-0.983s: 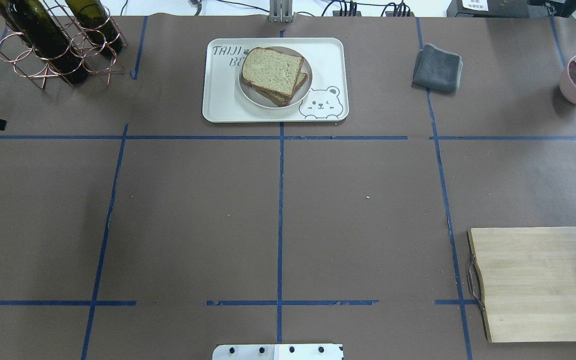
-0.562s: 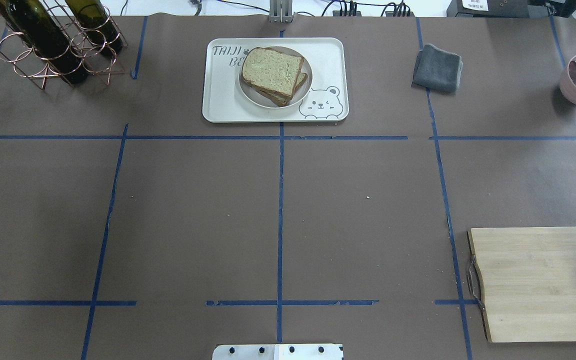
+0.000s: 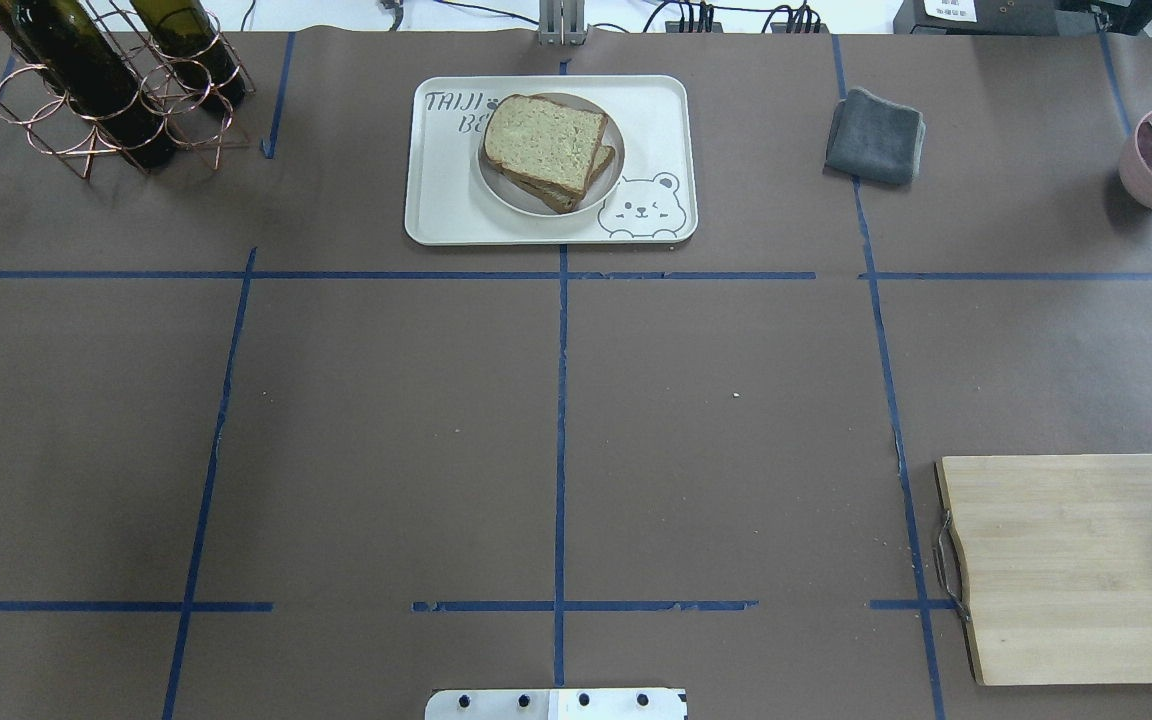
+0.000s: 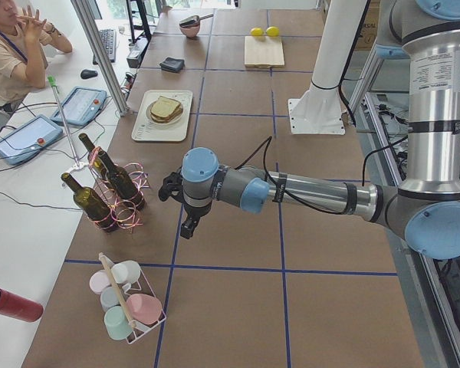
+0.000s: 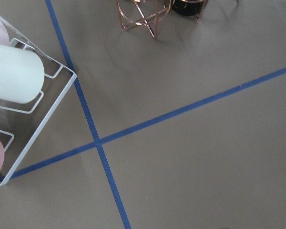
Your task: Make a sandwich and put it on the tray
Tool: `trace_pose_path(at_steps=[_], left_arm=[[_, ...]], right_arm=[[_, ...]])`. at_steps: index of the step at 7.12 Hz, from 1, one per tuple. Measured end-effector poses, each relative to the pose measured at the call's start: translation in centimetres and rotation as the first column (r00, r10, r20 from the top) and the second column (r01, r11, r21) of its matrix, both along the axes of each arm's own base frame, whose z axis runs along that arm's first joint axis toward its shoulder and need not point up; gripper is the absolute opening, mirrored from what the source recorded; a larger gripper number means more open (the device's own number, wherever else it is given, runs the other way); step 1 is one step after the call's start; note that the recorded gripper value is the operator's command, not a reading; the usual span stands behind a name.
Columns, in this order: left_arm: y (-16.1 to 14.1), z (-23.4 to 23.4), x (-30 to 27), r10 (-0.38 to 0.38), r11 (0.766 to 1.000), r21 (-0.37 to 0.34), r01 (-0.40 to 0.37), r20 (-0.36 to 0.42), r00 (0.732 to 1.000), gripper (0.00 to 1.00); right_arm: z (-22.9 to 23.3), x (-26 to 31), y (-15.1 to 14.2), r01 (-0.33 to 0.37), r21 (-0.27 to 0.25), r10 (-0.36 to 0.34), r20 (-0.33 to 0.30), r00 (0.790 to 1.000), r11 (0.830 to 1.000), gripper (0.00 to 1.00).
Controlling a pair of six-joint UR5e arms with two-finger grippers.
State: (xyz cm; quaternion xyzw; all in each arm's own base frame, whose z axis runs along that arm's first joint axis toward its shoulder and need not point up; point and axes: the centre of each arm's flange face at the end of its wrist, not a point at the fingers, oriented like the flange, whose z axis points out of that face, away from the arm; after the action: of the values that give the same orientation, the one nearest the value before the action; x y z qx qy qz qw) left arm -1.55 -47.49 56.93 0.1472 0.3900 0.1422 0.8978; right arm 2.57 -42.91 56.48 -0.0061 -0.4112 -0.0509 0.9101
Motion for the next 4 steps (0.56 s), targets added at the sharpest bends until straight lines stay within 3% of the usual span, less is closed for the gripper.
trace_pose_path(at_steps=[2, 4], left_arm=[[0.1, -0.1, -0.1, 0.016, 1.000, -0.009, -0.016, 0.004, 1.000, 1.00], [0.4, 1.3, -0.4, 0.067, 0.996, -0.064, -0.066, 0.019, 0.998, 1.00]], right_arm=[[0.2, -0.2, 0.2, 0.005, -0.002, -0.005, 0.002, 1.000, 1.000, 1.00], [0.1, -0.4, 0.1, 0.010, 0.001, -0.010, 0.001, 1.000, 1.000, 1.00]])
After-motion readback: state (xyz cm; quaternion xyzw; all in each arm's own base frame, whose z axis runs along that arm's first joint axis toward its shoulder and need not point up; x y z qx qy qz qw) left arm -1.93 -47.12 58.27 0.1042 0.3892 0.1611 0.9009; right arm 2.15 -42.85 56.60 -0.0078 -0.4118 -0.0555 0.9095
